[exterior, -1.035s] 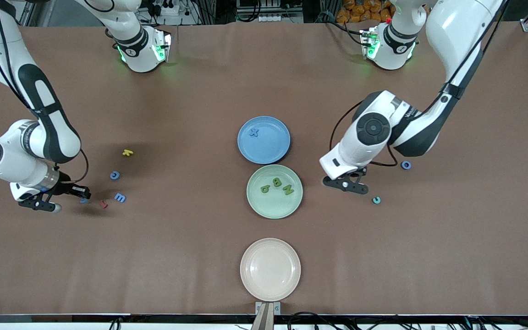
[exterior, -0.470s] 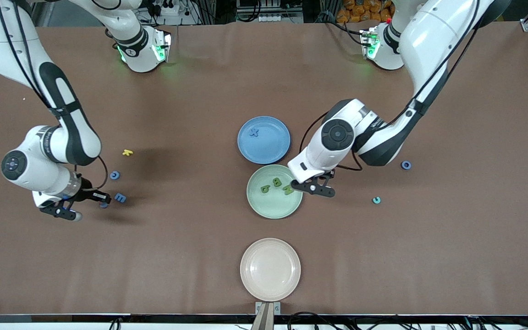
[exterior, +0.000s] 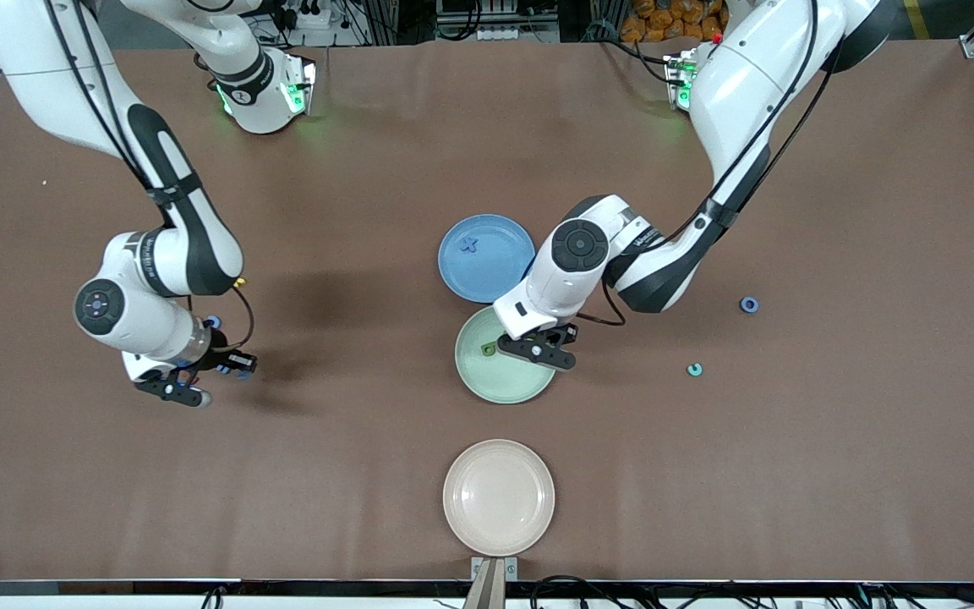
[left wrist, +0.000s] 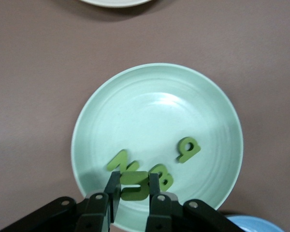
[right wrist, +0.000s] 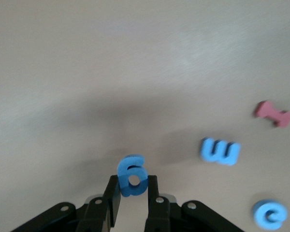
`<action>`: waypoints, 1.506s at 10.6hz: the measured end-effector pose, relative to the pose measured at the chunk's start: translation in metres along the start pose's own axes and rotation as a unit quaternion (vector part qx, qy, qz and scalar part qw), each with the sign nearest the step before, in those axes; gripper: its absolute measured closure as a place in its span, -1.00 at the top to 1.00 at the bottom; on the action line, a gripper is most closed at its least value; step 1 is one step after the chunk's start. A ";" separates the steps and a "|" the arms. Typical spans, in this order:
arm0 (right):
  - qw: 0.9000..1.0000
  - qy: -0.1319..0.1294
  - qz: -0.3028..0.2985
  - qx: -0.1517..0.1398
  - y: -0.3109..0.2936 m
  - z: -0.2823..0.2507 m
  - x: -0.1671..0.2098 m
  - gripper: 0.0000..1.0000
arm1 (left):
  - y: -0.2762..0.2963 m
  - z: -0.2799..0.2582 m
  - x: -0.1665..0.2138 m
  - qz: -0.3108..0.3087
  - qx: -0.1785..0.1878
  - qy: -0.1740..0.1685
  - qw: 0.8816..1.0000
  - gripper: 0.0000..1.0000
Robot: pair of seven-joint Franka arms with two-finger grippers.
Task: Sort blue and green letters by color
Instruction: 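Carry the green letter to the green plate while the right carries 6, then drop the 6 on the blue plate while the left gripper withdraws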
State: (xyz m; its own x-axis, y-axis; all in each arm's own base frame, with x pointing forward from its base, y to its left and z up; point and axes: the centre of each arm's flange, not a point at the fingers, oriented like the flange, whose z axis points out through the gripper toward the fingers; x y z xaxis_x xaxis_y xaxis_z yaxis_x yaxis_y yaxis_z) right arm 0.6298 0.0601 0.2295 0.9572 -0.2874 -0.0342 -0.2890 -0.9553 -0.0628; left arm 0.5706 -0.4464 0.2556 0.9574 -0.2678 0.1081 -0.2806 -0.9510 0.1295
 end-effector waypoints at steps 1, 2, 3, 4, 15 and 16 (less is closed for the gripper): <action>1.000 -0.003 -0.003 -0.001 -0.019 -0.004 -0.009 -0.45 | 0.003 0.005 0.001 0.000 -0.009 0.009 1.000 -0.39; 1.000 -0.005 -0.008 -0.002 -0.038 -0.005 -0.018 -0.45 | 0.004 0.008 0.002 0.000 -0.015 0.015 1.000 -0.15; 1.000 -0.006 -0.014 -0.003 -0.057 -0.005 -0.028 -0.45 | 0.005 0.007 0.003 0.000 -0.017 0.017 1.000 0.14; 1.000 -0.010 -0.019 -0.005 -0.074 -0.005 -0.038 -0.45 | 0.005 0.005 0.005 -0.001 -0.018 0.021 1.000 0.37; 0.995 -0.052 -0.059 -0.060 -0.277 -0.061 -0.258 -0.45 | -0.088 -0.141 0.045 -0.045 0.056 0.052 0.996 1.00; 0.995 -0.051 -0.060 -0.063 -0.291 -0.058 -0.280 -0.45 | -0.102 -0.159 0.046 -0.056 0.066 0.052 0.995 1.00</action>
State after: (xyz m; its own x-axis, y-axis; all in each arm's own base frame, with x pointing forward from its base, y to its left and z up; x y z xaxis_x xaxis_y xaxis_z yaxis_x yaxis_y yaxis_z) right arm 0.4469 0.4141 0.3152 0.9762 -0.1689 -0.1358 -0.1630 -0.9852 0.0538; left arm 0.6322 -0.3369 0.4038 0.9679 -0.1482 0.2032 -0.1548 -0.9878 0.0173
